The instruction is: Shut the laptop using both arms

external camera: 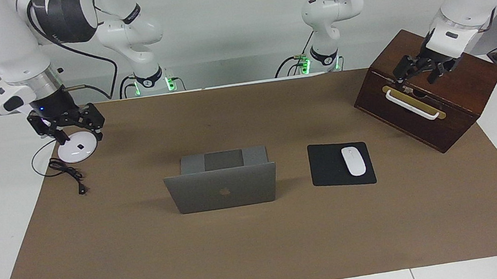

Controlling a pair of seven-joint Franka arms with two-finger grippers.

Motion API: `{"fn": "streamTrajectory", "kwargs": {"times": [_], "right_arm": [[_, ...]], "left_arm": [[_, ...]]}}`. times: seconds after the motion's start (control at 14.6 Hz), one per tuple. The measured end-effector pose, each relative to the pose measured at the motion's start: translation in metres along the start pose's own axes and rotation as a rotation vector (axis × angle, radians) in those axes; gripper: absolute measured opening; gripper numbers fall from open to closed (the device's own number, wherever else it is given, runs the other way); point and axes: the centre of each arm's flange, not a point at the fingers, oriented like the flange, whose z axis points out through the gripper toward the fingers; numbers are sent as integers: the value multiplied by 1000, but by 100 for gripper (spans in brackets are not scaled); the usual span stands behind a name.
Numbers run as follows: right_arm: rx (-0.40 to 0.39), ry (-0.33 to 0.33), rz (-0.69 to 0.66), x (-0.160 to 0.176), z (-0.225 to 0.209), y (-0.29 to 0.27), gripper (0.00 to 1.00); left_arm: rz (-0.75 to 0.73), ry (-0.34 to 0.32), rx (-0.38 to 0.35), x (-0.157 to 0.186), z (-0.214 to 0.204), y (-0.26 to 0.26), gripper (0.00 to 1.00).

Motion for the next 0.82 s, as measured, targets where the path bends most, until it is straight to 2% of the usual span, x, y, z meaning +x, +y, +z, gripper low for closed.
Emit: {"fn": "streamTrajectory", "kwargs": {"times": [0.82], "right_arm": [[0, -2, 3, 0, 1, 2, 100]], "left_arm": [[-22, 14, -1, 2, 0, -3, 100]]}}
